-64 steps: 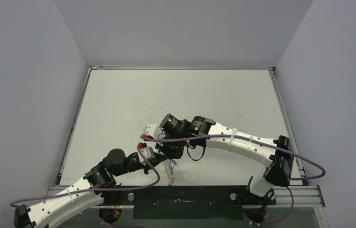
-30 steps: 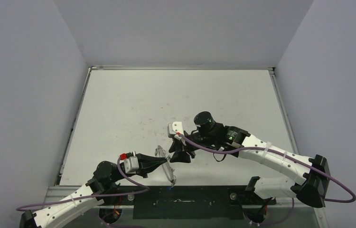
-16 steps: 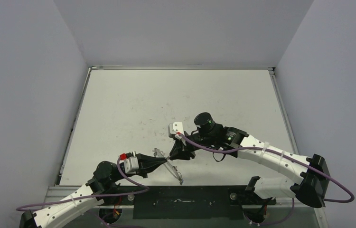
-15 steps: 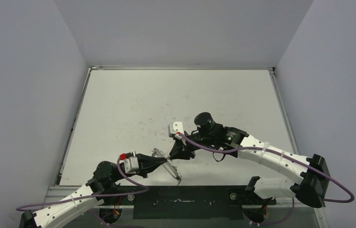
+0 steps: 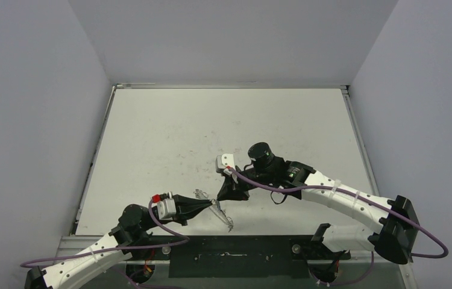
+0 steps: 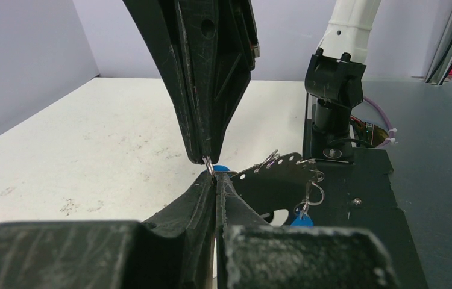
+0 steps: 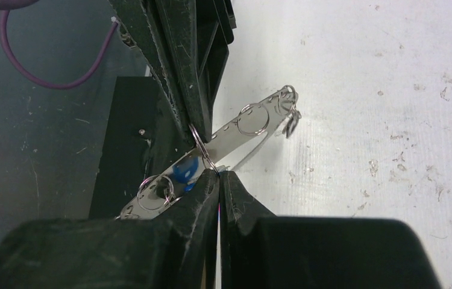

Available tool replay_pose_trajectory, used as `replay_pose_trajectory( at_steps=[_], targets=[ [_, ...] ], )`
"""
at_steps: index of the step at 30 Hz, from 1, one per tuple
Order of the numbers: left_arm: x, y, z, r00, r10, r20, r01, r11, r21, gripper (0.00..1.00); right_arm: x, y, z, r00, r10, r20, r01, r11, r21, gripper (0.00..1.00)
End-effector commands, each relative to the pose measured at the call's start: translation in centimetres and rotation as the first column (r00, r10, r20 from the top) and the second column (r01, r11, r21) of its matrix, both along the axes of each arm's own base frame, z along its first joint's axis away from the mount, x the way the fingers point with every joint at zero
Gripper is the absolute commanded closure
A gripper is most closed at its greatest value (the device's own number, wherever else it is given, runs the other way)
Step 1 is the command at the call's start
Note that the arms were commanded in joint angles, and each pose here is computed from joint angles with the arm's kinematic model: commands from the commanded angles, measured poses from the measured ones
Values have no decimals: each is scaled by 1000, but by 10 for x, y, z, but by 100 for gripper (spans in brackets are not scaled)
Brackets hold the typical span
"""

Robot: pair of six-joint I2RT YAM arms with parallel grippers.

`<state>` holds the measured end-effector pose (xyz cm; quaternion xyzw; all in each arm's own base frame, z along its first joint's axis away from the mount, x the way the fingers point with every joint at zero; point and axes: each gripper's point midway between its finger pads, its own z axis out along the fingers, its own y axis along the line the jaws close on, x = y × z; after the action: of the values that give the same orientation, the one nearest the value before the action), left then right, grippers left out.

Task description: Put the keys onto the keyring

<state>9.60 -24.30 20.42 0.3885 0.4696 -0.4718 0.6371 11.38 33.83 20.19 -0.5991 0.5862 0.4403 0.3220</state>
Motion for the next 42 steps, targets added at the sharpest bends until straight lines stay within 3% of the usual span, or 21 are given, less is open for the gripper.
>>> replay_pose_trajectory(
  at_steps=[1,20,25,30,37,42],
  targets=[
    [-6,4,34,998,-12,65,19,995,-99,100,2,2,1,1000,15,20,-15,1000,22,100],
    [-5,3,34,998,-12,64,18,995,-97,100,2,10,-2,999,30,-10,-30,1000,-3,100],
    [-6,3,34,998,-16,64,22,995,-95,100,6,6,8,999,7,37,-8,1000,24,66],
    [-6,3,35,998,-15,65,22,995,-98,100,0,7,19,998,43,56,-47,996,78,53],
    [-7,3,35,998,-19,65,25,995,-98,100,-4,14,22,997,71,27,-74,992,104,55],
    [-7,3,35,998,-20,64,26,995,-96,100,-5,19,21,997,75,-4,-74,991,109,63]
  ],
)
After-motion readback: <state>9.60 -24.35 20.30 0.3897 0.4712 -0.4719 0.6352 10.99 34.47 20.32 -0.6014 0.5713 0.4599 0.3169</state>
